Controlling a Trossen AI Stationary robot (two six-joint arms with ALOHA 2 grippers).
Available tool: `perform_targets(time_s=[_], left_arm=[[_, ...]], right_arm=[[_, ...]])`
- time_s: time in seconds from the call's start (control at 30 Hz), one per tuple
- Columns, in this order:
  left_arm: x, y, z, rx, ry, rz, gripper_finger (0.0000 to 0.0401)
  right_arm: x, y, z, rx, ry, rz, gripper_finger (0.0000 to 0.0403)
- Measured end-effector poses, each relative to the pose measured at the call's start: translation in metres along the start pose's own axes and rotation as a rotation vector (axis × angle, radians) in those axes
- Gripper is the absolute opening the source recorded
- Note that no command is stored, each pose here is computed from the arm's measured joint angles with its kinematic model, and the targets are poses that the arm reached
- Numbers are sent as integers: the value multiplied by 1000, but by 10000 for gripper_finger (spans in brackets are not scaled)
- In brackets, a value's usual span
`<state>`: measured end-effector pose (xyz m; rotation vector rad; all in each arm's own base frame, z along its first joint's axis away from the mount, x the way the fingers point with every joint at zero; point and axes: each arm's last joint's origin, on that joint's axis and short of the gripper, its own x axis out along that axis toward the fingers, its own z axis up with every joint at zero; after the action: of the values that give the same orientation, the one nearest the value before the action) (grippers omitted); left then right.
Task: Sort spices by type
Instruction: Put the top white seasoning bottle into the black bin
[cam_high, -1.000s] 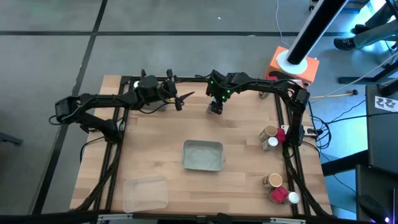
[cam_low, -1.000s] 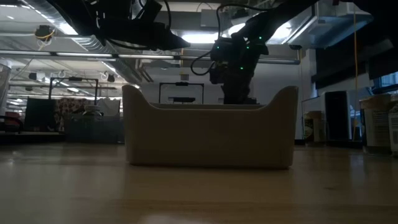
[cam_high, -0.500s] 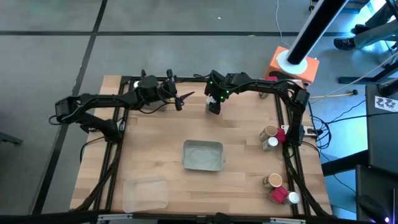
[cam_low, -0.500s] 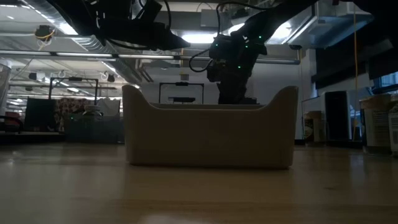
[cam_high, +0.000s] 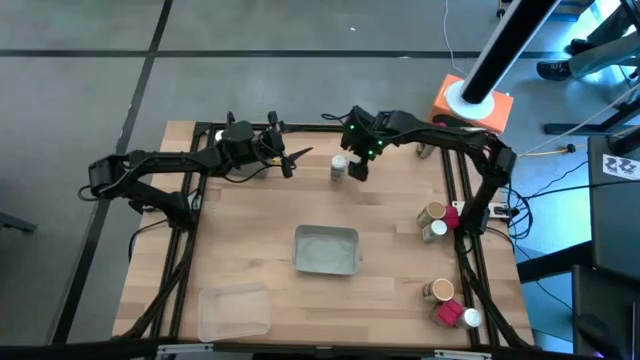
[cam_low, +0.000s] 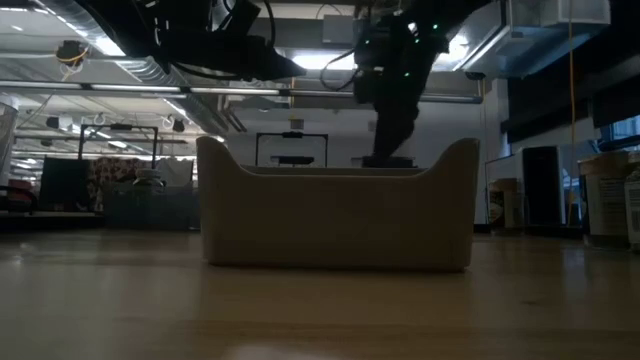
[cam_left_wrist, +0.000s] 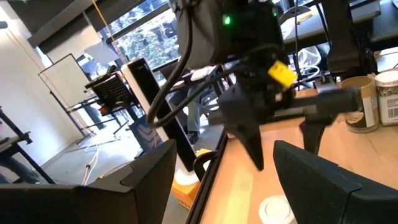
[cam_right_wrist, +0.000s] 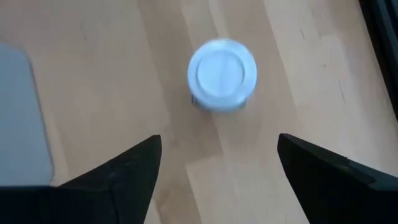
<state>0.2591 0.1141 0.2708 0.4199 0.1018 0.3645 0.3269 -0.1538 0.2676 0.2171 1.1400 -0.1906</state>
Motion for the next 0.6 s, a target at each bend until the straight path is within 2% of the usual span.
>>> perform_targets(time_s=[0.1, 0.3, 0.5, 0.6], left_arm=[[0, -1, 0, -3, -2, -22, 258], [-1, -8, -2, -14, -44, -220, 258], [1, -6, -2, -42, -46, -222, 258], [9, -1, -2, -90, -25, -172, 258]], right_arm=[[-6, 2, -6, -11, -10, 4, 321], [3, -5, -34, 1, -94, -21, 320], [11, -15, -71, 78, -200, -57, 319], [14, -19, -86, 102, -283, -77, 319]])
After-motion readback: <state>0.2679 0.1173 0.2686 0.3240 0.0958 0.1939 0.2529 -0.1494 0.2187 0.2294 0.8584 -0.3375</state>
